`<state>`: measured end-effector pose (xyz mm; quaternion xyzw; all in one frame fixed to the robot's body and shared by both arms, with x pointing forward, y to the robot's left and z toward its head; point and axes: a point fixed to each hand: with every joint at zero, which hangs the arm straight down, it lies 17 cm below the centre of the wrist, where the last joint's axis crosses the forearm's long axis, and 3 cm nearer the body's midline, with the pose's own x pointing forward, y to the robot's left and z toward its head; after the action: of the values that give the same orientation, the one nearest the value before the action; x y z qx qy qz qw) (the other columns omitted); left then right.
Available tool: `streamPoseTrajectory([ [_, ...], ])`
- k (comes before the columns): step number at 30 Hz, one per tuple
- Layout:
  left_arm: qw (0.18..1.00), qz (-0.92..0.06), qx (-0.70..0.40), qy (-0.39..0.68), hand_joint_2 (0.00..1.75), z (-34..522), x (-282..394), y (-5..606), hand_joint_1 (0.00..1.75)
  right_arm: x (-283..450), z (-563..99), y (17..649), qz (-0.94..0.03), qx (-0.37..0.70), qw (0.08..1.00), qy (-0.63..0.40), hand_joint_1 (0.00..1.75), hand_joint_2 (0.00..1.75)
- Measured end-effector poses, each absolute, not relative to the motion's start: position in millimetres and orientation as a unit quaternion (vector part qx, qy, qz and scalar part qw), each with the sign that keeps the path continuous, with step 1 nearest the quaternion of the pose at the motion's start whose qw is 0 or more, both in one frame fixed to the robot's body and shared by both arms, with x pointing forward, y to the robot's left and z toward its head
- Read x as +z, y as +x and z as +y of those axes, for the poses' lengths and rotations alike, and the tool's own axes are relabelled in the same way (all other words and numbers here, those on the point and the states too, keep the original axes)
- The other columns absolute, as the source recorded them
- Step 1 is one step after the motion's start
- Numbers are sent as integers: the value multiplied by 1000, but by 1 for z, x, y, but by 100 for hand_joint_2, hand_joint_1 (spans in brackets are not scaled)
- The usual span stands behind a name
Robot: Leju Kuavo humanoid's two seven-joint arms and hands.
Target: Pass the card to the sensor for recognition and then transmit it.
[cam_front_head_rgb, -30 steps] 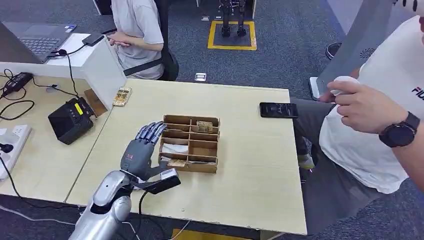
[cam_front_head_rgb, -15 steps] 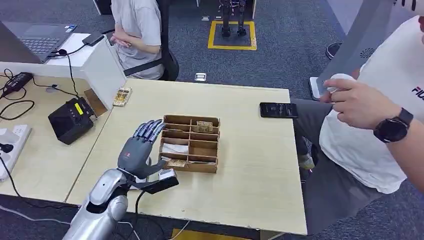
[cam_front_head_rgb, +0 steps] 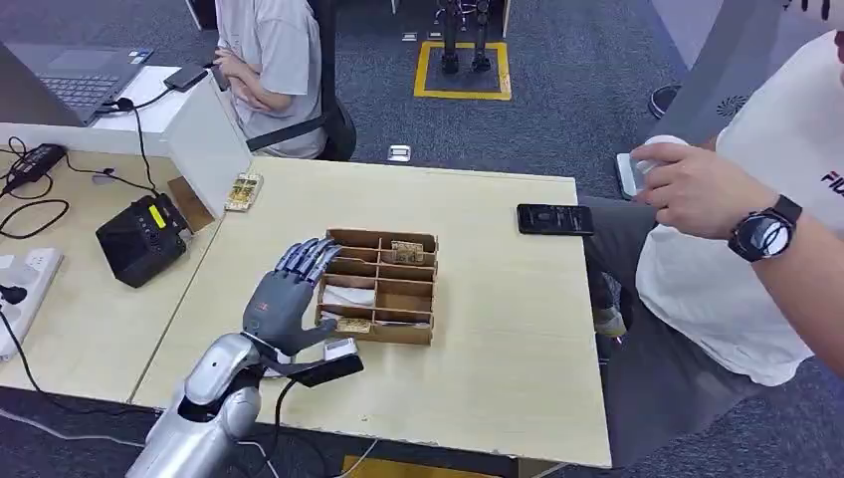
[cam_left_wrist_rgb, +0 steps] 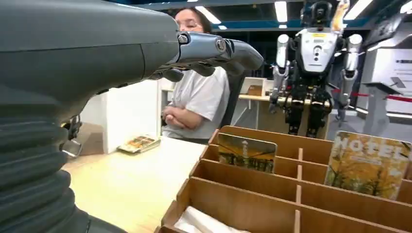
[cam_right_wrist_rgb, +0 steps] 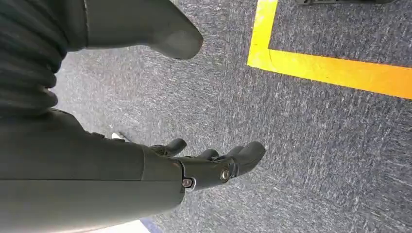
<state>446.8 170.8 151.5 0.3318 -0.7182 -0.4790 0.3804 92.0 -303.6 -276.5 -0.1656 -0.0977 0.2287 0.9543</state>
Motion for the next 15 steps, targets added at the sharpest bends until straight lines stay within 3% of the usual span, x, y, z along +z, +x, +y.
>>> streamPoseTrajectory([
  [15,367,-699,-492,366,175,175,165,476,0,-276,-301,95,-102,244,950,-164,0,175],
])
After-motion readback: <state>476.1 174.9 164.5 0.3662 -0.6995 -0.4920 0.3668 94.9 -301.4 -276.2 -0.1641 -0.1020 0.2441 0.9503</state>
